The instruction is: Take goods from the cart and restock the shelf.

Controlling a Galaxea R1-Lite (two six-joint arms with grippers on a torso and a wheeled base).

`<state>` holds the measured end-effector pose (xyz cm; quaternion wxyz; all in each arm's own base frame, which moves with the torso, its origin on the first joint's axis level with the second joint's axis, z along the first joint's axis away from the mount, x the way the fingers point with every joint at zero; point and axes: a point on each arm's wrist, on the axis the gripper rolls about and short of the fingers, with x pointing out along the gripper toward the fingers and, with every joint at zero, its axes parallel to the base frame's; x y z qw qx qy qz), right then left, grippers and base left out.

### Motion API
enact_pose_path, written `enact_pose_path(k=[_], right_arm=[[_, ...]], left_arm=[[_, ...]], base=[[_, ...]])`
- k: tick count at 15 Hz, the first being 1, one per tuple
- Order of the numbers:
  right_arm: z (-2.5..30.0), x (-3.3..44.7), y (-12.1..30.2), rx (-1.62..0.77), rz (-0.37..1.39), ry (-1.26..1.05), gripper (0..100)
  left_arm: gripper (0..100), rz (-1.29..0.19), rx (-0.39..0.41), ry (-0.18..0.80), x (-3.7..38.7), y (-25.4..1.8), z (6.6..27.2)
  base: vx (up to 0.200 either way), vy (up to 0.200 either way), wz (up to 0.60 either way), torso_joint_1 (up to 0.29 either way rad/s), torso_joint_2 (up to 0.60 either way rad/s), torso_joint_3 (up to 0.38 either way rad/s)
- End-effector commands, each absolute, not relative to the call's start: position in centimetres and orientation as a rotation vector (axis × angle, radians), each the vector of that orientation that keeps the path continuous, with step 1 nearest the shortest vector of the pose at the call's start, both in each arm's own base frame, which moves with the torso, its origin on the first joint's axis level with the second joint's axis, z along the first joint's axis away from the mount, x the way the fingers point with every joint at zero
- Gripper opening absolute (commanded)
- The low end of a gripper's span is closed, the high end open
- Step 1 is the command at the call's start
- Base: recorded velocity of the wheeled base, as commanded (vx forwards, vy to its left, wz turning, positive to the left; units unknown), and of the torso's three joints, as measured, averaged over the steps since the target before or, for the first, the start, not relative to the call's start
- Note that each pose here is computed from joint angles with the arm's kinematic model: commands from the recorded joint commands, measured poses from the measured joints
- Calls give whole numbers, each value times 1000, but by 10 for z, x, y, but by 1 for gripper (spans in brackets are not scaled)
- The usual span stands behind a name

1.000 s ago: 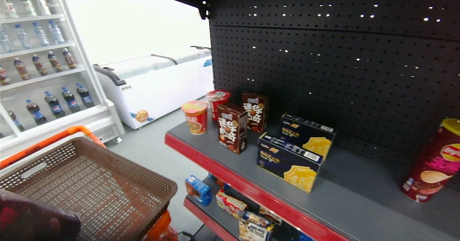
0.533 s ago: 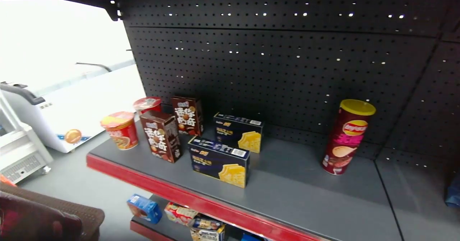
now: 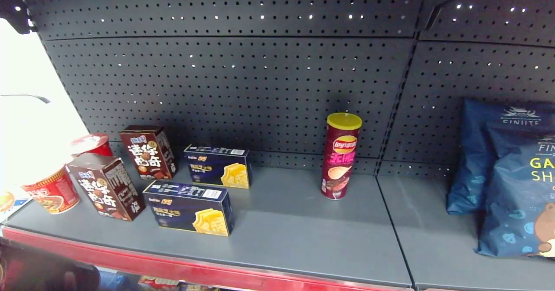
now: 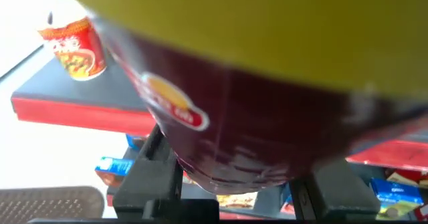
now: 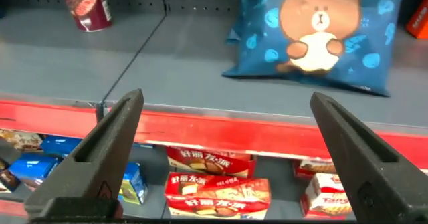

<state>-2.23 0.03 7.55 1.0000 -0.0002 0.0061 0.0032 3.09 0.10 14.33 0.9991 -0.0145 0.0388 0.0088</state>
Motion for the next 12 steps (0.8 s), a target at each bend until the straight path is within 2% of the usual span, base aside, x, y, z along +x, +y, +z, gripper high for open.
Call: enact_pose_path(k=[1, 5, 7, 8, 9, 12], right_arm=[[75, -22, 0, -1, 8, 12, 100], [76, -23, 1, -79, 56, 10, 100], [84, -18, 1, -19, 70, 48, 100], [150, -5, 1, -1, 163, -25, 100], [184, 29, 5, 54, 200, 39, 100], [201, 70, 24, 3, 443, 154, 100]], left_arm=[[0, 21, -28, 61, 29, 1, 144], [0, 74, -22, 54, 21, 2, 135], [0, 91, -16, 75, 5, 1, 130], [0, 91, -7, 86, -5, 0, 130], [0, 92, 28, 115, -12, 0, 125], [0, 108, 69, 76, -27, -1, 119]], base=[[0, 0, 0, 0, 0, 0], [0, 0, 0, 0, 0, 0], [0, 0, 0, 0, 0, 0], [0, 0, 0, 0, 0, 0], [0, 0, 0, 0, 0, 0], [0, 0, 0, 0, 0, 0]])
